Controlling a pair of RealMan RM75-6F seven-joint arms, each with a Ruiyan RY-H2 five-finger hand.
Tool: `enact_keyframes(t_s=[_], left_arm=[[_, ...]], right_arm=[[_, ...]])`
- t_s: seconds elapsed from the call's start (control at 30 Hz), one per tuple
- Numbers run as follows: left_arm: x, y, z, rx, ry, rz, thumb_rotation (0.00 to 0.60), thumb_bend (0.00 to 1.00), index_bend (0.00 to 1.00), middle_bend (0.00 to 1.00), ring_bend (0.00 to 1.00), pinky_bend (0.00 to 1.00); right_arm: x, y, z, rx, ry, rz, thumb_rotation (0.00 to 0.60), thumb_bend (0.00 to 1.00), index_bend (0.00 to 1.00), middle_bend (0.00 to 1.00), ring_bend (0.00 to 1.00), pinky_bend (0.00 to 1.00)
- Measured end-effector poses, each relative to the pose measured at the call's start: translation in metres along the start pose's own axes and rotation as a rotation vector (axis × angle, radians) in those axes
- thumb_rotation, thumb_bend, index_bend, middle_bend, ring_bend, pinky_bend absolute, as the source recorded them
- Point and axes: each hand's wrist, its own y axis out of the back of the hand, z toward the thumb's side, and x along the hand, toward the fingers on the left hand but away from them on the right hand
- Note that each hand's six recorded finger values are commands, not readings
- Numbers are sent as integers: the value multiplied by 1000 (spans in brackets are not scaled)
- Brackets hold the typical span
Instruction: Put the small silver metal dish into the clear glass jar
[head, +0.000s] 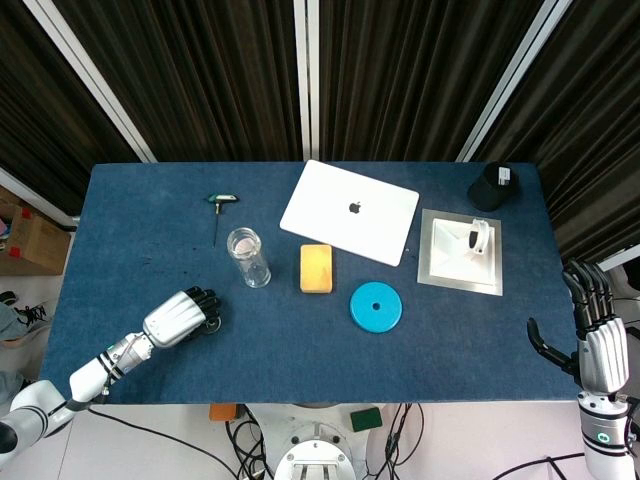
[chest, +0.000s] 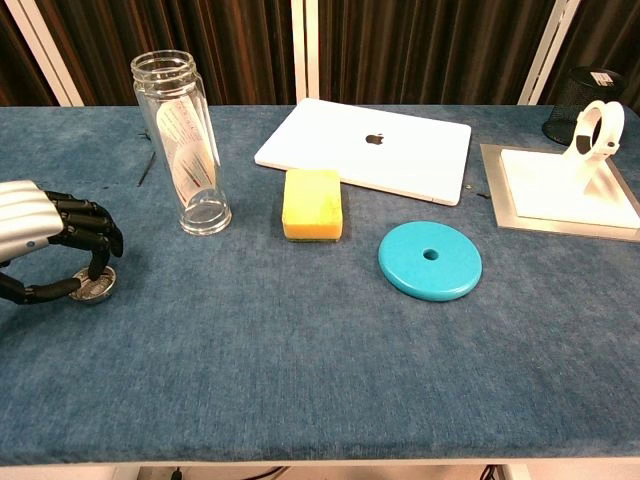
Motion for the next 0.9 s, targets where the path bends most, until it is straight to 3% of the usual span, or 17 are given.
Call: enact_keyframes(t_s=[0.9], left_arm=[[1,8,-6,-20,32,33,600,394,587,372,283,393]], right_arm=[[0,0,-2,-1,-5,1,600,386,0,0,0,83]])
